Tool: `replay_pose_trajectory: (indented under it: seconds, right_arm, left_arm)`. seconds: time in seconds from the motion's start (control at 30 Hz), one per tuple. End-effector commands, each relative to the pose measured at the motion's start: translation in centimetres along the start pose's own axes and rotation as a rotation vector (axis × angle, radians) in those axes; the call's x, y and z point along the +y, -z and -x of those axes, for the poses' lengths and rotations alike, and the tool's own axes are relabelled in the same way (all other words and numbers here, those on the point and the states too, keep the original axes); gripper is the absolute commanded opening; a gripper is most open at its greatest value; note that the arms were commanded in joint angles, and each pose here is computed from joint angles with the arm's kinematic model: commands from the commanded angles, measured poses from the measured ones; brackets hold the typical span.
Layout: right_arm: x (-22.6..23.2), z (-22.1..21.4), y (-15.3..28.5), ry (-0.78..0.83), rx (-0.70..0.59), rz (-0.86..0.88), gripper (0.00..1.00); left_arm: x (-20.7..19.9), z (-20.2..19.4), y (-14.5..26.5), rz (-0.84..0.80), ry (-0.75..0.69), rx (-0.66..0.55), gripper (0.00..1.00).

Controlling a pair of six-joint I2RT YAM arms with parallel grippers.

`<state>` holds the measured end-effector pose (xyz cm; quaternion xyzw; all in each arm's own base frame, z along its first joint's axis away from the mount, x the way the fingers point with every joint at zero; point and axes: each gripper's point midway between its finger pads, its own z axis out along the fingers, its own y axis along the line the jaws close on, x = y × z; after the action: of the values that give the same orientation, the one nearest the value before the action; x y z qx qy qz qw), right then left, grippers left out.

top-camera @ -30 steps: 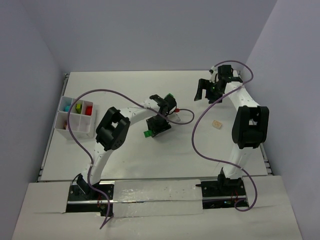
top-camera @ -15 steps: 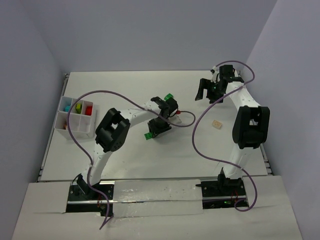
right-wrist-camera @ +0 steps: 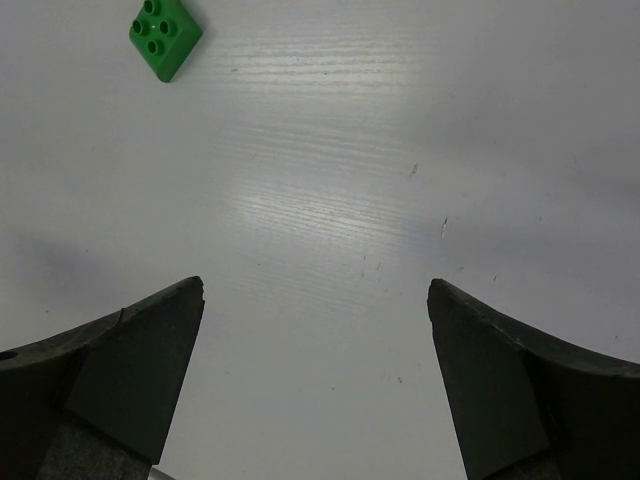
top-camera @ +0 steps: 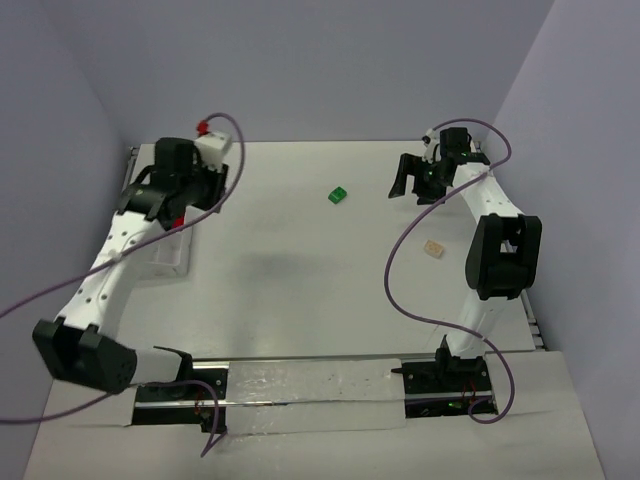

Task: Sort the legos into containers by color

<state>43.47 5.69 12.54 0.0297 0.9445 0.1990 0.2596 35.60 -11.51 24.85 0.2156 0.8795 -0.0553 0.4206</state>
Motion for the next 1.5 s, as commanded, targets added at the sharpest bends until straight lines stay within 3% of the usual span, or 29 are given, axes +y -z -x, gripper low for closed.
replay_pose_trajectory:
  seconds: [0.0,0.13,0.4,0.8,1.07,1.3,1.4,1.47]
  right_arm:
    - [2.5,2.4,1.9,0.038,-0.077,0.039,1.0]
    - [2.7,2.2,1.5,0.038,-0.069,0.04,1.0]
    - [4.1,1.5,0.7,0.067,-0.045,0.051,1.0]
    - [3.8,1.8,0.3,0.07,-0.04,0.044,1.0]
    - [5.0,2.7,-0.6,0.12,-0.05,0.03,1.0]
    - [7.1,3.4,-3.2,0.211,-0.039,-0.019,1.0]
    - [9.1,4.0,-3.8,0.183,-0.057,-0.028,1.0]
    - [9.1,4.1,-5.4,0.112,-0.077,-0.137,1.0]
  left_arm:
    - [6.9,-2.6,0.3,0.247,0.138,-0.019,0.0]
    - [12.1,-5.4,1.7,0.398,0.2,0.001,0.0]
    - [18.2,-10.6,1.4,0.5,0.25,0.114,0.0]
    - [18.0,-15.0,-0.1,0.467,0.273,0.227,0.01]
    - [18.1,-16.8,0.1,0.489,0.303,0.281,0.19]
    - [17.7,-15.6,0.3,0.448,0.315,0.272,0.55]
    - [17.8,-14.4,0.4,0.444,0.324,0.244,0.61]
    - [17.9,-13.8,0.7,0.442,0.34,0.227,0.65]
